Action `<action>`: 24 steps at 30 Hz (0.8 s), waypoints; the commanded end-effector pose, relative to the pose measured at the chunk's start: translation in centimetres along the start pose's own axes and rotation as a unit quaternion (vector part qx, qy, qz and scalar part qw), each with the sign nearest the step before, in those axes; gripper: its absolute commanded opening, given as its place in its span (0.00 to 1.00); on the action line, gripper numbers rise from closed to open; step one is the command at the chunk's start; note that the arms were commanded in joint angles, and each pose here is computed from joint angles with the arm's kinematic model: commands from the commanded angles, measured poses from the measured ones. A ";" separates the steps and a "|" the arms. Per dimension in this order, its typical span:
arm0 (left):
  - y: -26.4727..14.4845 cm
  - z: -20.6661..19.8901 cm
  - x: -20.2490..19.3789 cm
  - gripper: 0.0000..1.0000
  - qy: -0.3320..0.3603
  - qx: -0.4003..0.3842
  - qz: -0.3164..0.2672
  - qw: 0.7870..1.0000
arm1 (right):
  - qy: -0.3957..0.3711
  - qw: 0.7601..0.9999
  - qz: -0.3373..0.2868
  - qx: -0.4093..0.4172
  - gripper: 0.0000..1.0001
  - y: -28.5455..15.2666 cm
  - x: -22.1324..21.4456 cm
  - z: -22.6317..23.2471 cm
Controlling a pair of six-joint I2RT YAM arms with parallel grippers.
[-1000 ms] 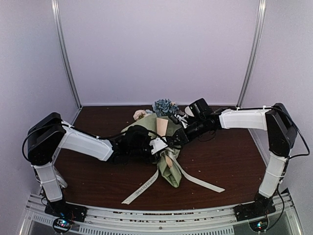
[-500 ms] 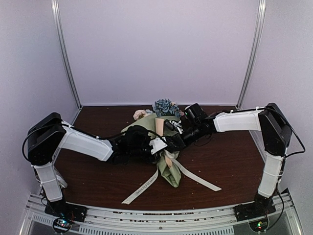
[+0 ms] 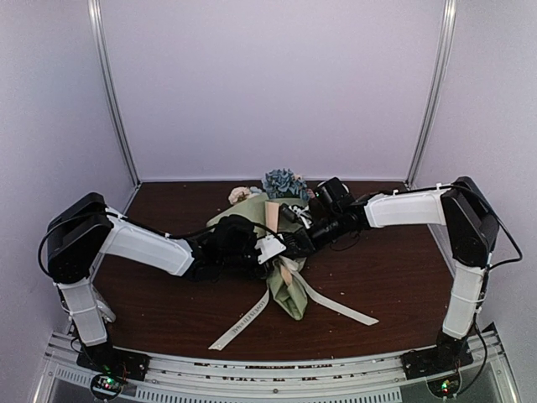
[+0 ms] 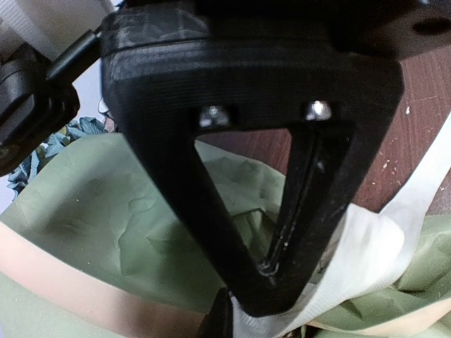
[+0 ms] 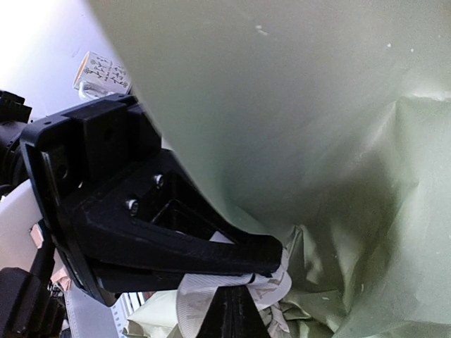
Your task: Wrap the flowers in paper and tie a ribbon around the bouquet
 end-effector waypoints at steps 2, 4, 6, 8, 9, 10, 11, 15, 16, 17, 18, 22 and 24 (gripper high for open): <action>-0.9 1.3 1.3 0.00 -0.010 0.033 -0.026 0.999 | -0.017 1.000 -0.014 -0.018 0.00 -0.6 0.7 0.6; -1.0 1.3 1.2 0.00 -0.011 0.036 -0.022 0.999 | -0.018 0.999 -0.019 -0.024 0.00 -0.9 0.8 0.6; -1.2 1.4 1.2 0.00 -0.010 0.038 -0.020 0.999 | -0.018 0.999 -0.024 -0.031 0.00 -1.2 0.8 0.6; -1.4 1.4 1.1 0.02 -0.009 0.038 -0.020 0.999 | -0.019 0.999 -0.029 -0.038 0.00 -1.5 0.9 0.6; -1.5 1.4 1.1 0.05 -0.009 0.038 -0.019 0.999 | -0.021 0.998 -0.032 -0.040 0.00 -1.7 1.0 0.7; -1.6 1.4 1.1 0.08 -0.008 0.036 -0.019 0.999 | -0.021 0.998 -0.036 -0.043 0.00 -1.8 1.0 0.8; -1.7 1.4 1.0 0.12 -0.007 0.035 -0.018 0.999 | -0.023 0.998 -0.039 -0.044 0.00 -2.0 1.1 0.9; -2.7 1.7 1.8 0.22 -0.015 0.013 -0.026 0.999 | -0.023 0.998 -0.043 -0.051 0.00 -2.3 1.1 1.0; -3.2 1.9 2.3 0.26 -0.019 0.004 -0.031 0.999 | -0.023 0.997 -0.044 -0.052 0.00 -2.3 1.1 1.0; -3.4 1.9 2.4 0.27 -0.019 -0.007 -0.032 0.999 | -0.024 0.997 -0.045 -0.051 0.00 -2.3 1.1 1.0; -3.4 1.8 2.3 0.28 -0.019 -0.013 -0.029 0.999 | -0.024 0.997 -0.047 -0.050 0.00 -2.4 1.1 1.0; -3.0 1.5 1.5 0.30 -0.017 -0.012 -0.001 1.000 | -0.025 0.997 -0.048 -0.053 0.00 -2.5 1.1 1.0; -3.5 1.7 1.6 0.40 -0.013 -0.013 0.007 1.000 | -0.025 0.997 -0.050 -0.062 0.00 -2.7 1.2 1.0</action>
Point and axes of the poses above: each gripper's point midway between its finger pads, its own y axis out along the fingers, its own z axis along the line the jaws close on, x = y × z, the point moved 10 cm from there along -y, back along the fingers, and after that the axes turned 7 degrees about y, right-handed, at the moved point
